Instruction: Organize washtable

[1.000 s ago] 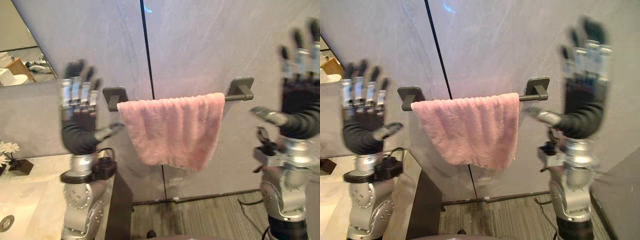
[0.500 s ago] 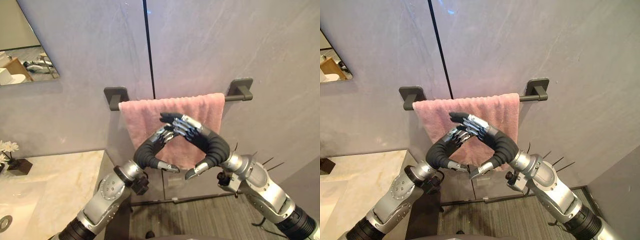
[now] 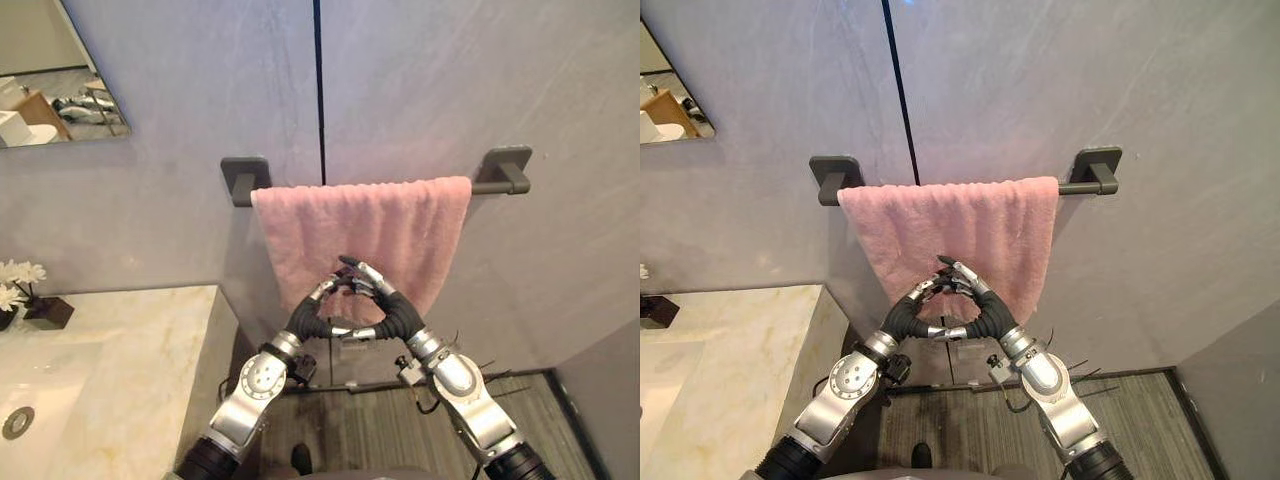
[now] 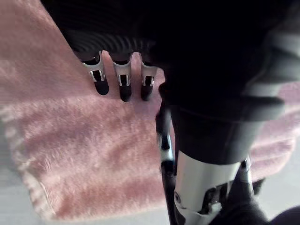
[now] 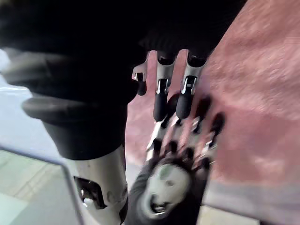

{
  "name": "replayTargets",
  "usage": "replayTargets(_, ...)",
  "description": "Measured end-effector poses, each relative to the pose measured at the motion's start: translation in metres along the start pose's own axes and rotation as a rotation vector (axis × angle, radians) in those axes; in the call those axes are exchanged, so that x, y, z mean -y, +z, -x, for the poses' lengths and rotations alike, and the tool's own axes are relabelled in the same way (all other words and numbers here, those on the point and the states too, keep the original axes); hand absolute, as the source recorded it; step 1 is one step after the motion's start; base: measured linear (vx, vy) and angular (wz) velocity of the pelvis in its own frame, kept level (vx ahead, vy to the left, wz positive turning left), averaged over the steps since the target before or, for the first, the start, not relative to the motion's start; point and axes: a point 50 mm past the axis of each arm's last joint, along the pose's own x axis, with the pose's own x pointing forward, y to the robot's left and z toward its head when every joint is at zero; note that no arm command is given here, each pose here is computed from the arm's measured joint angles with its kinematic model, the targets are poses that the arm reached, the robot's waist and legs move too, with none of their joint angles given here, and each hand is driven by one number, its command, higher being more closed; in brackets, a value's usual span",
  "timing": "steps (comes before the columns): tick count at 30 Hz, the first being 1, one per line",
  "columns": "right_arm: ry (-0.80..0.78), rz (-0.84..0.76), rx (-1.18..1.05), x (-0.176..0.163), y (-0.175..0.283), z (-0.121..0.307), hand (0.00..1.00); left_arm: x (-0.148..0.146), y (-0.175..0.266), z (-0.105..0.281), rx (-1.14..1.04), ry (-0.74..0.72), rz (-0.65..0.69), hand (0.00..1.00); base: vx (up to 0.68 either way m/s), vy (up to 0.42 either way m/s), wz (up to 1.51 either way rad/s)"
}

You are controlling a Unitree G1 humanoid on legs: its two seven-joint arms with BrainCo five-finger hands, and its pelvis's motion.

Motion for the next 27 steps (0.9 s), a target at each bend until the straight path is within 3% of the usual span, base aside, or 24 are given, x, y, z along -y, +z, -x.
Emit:
replayTargets(5,-0.262,0.048,-0.181,0.042,-0.028,0.031,0.00,-0.044,-0.001,0.008,0.002,0.256,-0.044,0.00,0.01,-0.011,0.03)
replayTargets(14,-0.544,0.025,-0.175,0.070,-0.021,0.065,0.00,-0.066,-0.014,0.040,-0.062,0.480,-0.004,0.00,0.00,-0.018,-0.02)
replayTargets(27,-0.694,0.003,-0.344,0.073,-0.044,0.116,0.00,-0.060,-0.036,0.079,-0.185,0.562,0.063,0.00,-0.01,-0.005,-0.02)
